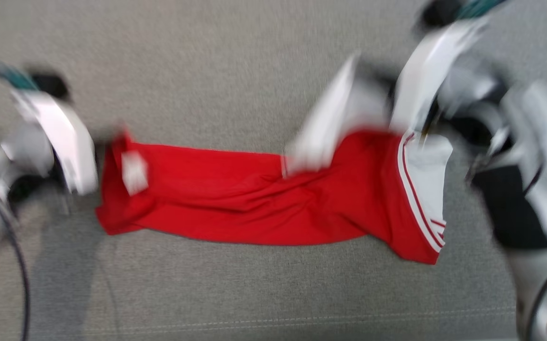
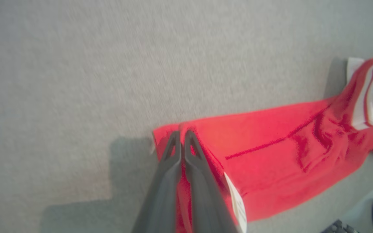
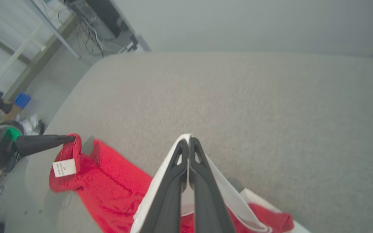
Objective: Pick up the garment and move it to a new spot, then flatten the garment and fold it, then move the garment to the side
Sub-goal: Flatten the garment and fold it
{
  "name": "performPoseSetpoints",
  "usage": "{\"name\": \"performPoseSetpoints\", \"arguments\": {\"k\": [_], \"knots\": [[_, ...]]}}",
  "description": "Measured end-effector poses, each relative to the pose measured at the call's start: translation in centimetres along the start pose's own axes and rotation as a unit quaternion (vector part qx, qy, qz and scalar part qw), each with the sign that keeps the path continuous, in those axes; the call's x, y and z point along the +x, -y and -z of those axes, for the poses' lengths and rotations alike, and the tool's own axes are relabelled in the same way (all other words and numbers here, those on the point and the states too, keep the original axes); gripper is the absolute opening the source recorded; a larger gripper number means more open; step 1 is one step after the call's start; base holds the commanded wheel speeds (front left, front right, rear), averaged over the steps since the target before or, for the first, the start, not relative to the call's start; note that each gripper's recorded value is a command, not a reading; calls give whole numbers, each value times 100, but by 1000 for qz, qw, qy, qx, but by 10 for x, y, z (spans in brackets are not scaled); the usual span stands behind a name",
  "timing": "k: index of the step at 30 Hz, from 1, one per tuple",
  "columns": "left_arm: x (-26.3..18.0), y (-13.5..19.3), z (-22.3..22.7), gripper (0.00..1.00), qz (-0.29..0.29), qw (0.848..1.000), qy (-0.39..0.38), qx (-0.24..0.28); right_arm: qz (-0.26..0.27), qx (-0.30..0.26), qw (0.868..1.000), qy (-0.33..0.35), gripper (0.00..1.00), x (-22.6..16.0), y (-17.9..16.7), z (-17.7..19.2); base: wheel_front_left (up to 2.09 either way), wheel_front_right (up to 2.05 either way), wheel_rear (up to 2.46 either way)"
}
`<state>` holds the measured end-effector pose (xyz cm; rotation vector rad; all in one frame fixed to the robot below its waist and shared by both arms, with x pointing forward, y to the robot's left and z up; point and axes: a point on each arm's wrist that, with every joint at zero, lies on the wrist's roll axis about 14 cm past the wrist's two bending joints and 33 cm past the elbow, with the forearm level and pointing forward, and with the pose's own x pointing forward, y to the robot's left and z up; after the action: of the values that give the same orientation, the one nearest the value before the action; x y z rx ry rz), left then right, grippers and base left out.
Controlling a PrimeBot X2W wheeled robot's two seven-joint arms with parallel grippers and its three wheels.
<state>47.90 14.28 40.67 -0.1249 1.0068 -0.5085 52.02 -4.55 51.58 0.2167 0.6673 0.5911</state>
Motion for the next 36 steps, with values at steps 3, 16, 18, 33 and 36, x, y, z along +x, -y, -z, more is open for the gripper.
{"name": "performPoseSetpoints", "arguments": {"k": [3,16,18,33,36], "knots": [[-44,8,-175,0,2,939,339,52,104,-27,947,303,0,-43,58,-150,0,0,0],[-51,0,-240,0,30,853,518,58,117,39,878,462,0,-69,113,-208,0,0,0],[-9,-16,-197,0,26,884,466,26,128,86,896,417,0,-42,138,-153,0,0,0],[32,-34,-47,0,-24,914,383,-132,119,218,902,352,0,-51,132,-3,0,0,0],[20,-28,-36,0,-33,913,385,-129,113,222,903,350,0,-67,122,3,0,0,0]]}}
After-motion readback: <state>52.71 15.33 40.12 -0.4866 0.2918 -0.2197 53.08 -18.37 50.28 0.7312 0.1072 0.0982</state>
